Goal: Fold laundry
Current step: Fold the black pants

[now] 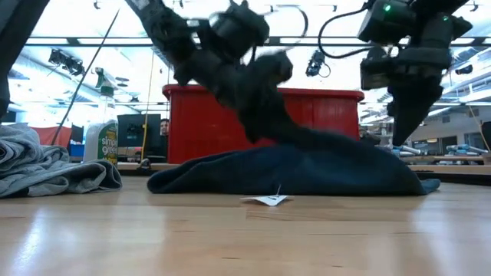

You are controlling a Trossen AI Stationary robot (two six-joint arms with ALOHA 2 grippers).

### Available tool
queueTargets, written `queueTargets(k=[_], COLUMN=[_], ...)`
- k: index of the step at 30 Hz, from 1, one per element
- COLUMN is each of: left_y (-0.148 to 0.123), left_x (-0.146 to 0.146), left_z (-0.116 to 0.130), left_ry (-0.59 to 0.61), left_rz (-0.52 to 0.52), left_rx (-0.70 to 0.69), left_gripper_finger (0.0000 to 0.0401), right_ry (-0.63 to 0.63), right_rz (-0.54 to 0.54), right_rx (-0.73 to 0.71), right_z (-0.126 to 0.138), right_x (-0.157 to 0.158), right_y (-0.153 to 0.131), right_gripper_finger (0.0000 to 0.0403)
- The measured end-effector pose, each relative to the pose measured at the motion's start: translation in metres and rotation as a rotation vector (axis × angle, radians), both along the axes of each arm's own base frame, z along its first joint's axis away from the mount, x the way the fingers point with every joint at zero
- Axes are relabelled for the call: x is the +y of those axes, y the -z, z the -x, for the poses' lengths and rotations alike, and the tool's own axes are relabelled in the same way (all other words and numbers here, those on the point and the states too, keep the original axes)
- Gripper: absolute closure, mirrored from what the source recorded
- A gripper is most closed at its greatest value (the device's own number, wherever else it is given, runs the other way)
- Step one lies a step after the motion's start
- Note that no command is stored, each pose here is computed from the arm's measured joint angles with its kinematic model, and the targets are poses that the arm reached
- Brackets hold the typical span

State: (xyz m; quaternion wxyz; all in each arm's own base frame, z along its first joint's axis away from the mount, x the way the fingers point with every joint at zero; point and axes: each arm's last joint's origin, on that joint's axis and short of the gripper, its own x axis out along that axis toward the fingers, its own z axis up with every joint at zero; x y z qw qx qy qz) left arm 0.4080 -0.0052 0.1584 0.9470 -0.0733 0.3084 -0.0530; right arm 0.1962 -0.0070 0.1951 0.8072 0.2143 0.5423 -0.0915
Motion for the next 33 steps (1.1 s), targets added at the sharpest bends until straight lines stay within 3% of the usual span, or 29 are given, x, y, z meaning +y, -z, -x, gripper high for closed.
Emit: queueTargets(k=[6,10,14,20,23,26,28,33], left_y=[-0.025,-0.040,-0.043,-0.036,-0.034,-0.034,-0.034,-0.032], left_x=[-0.011,-0.017,-0.028,-0.042,-0.046,-0.049,-0.053,-0.069], left_z=[0.014,0.022,0.026,0.034,0.037,0.037,0.038,0.043], left_ry=[-0.003,0.012,0.040,0.062,0.039,0.002,-0.024,-0.065], left_rz=[-0.055,-0.059,-0.057,-0.045,-0.025,0.009,0.043,0.126], left_rx=[0.035,0.041,0.055,0.157,0.189,0.200,0.209,0.258], left_gripper_finger=[0.0380,0.0386,0.0389,0.0390,0.0391,0.0391,0.0391,0.0391], right_ry=[-0.287,-0.326,-0.340,-0.394,-0.417,-0.421,-0.433,-0.402], right_rz=[0.153,0.235,0.232,0.232,0.229,0.224,0.172,-0.098], right_rx=[0.016,0.113,0.207,0.267,0.250,0.209,0.188,0.173], right_z=[-0.001,-0.001,-0.001,-0.005,-0.007,-0.009,-0.008,-0.005], right_x=[0.023,0.027,0.027,0.028,0.028,0.029,0.030,0.037], right_y=[0.010,0.029,0.050,0.067,0.067,0.060,0.055,0.031], right_gripper_finger=[0.0199,0.0151,0.0140,0.0202,0.0267,0.0357,0.0386,0.0391])
